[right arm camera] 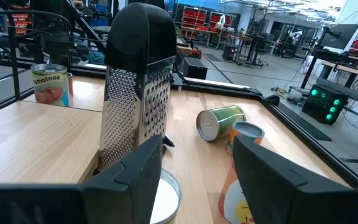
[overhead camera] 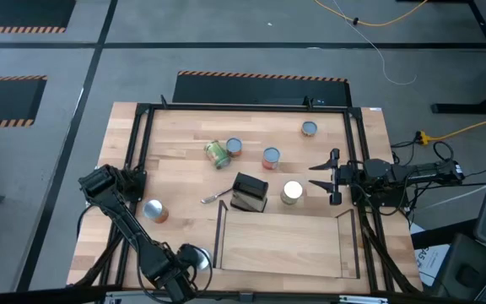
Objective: Pick and place cans onto a shelf
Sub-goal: Put the canned diced tomatoes on the shelf
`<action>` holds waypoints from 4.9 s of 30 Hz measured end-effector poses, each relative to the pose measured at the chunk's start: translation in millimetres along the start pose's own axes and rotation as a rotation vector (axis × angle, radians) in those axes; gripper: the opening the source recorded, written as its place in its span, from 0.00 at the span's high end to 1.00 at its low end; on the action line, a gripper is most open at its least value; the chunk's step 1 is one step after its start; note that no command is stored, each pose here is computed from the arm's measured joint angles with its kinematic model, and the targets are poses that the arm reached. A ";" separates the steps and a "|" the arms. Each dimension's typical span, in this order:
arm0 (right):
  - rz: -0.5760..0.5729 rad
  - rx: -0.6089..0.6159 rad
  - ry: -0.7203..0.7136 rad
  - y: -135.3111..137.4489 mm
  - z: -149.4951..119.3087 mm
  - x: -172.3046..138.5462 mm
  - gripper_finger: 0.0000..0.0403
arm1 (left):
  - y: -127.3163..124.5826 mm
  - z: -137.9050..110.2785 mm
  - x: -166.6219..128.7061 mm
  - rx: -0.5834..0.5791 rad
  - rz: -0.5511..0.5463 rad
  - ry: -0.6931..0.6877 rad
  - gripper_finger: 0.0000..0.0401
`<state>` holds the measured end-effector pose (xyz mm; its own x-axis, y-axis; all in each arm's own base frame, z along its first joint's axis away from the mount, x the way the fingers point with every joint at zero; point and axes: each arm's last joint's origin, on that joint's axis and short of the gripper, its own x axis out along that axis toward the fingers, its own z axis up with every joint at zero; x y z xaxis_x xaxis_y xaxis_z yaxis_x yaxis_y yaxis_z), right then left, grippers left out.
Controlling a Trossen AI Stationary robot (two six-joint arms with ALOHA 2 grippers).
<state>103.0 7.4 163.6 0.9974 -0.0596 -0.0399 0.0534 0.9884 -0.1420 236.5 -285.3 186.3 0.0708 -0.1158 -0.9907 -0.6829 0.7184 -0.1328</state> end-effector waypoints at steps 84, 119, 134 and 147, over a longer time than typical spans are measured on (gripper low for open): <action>0.000 -0.001 0.000 0.0 -0.1 -0.1 0.50 | -28.0 205.6 -167.5 1.039 -0.215 -0.405 1.00; 0.001 0.000 0.002 0.1 -0.2 0.0 0.50 | -46.0 212.4 -86.3 1.404 0.144 -0.246 0.98; 0.002 0.000 0.002 0.1 -0.2 0.0 0.50 | -48.1 216.0 -66.5 1.398 0.044 -0.126 0.98; 0.003 0.000 0.002 0.1 -0.3 0.0 0.50 | -41.1 226.9 -66.9 1.250 0.049 -0.114 0.98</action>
<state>103.0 7.5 163.3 0.9974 -0.0573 -0.0428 0.0507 0.9885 -0.1422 424.8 -151.4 251.6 0.1702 -0.0551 -0.9839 0.4636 0.8855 0.0306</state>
